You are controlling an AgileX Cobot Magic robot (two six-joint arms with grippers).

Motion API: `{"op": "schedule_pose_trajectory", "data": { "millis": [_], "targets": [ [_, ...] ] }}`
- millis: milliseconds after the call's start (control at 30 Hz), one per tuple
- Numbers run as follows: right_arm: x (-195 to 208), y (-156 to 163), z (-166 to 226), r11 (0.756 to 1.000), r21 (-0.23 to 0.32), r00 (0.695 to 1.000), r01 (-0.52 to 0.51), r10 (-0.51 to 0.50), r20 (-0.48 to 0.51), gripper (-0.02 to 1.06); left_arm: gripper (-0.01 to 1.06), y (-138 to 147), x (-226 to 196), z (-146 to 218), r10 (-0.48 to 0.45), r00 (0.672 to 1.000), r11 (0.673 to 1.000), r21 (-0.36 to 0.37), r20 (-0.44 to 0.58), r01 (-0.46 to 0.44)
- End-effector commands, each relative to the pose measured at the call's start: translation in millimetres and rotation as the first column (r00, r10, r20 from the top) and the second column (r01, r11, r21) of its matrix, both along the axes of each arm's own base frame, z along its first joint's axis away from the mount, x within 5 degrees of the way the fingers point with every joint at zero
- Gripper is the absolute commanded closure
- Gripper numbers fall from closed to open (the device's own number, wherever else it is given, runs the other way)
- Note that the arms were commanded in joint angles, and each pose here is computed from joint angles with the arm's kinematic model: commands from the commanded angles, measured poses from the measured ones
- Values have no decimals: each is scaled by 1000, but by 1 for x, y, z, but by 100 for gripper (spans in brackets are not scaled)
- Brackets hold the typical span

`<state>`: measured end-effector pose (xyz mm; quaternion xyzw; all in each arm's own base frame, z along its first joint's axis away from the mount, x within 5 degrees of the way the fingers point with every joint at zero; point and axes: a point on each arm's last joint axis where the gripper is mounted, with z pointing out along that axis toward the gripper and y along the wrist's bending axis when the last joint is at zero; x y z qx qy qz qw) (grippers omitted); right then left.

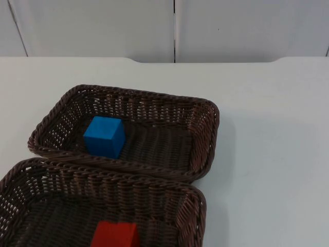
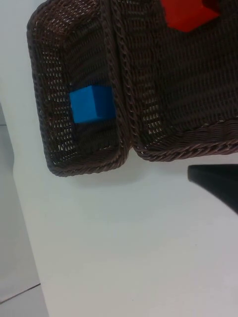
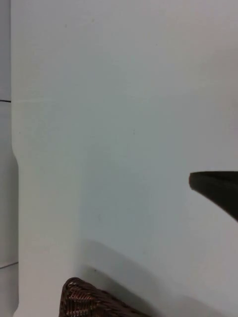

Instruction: Pick up one cube with the left hand and place it into the upper basket. Pick up one cube with the right hand and place it into the lower basket.

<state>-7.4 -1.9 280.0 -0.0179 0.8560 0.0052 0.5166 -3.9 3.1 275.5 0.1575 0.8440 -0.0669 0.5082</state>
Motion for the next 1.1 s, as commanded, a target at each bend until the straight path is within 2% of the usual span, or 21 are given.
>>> {"op": "schedule_pose_trajectory", "data": {
  "millis": [0, 200, 400, 667, 1067],
  "targets": [
    [0, 0, 0, 1000, 6, 1000, 7, -7, 8, -1, 0, 0, 0, -1, 3, 1000, 1000, -1, -1, -3],
    [0, 0, 0, 1000, 6, 1000, 7, -7, 8, -1, 0, 0, 0, -1, 39, 999, 999, -1, -1, -39],
    [0, 0, 0, 1000, 6, 1000, 7, -7, 8, -1, 0, 0, 0, -1, 121, 993, 993, -1, -1, -121],
    [0, 0, 0, 1000, 6, 1000, 7, -7, 8, -1, 0, -1, -1, -1, 240, 971, 971, -1, -1, -240],
    [0, 1, 0, 1000, 8, 1000, 5, -5, 8, -1, 0, -1, -1, -1, 337, 941, 941, -1, -1, -337]
  ]
}}
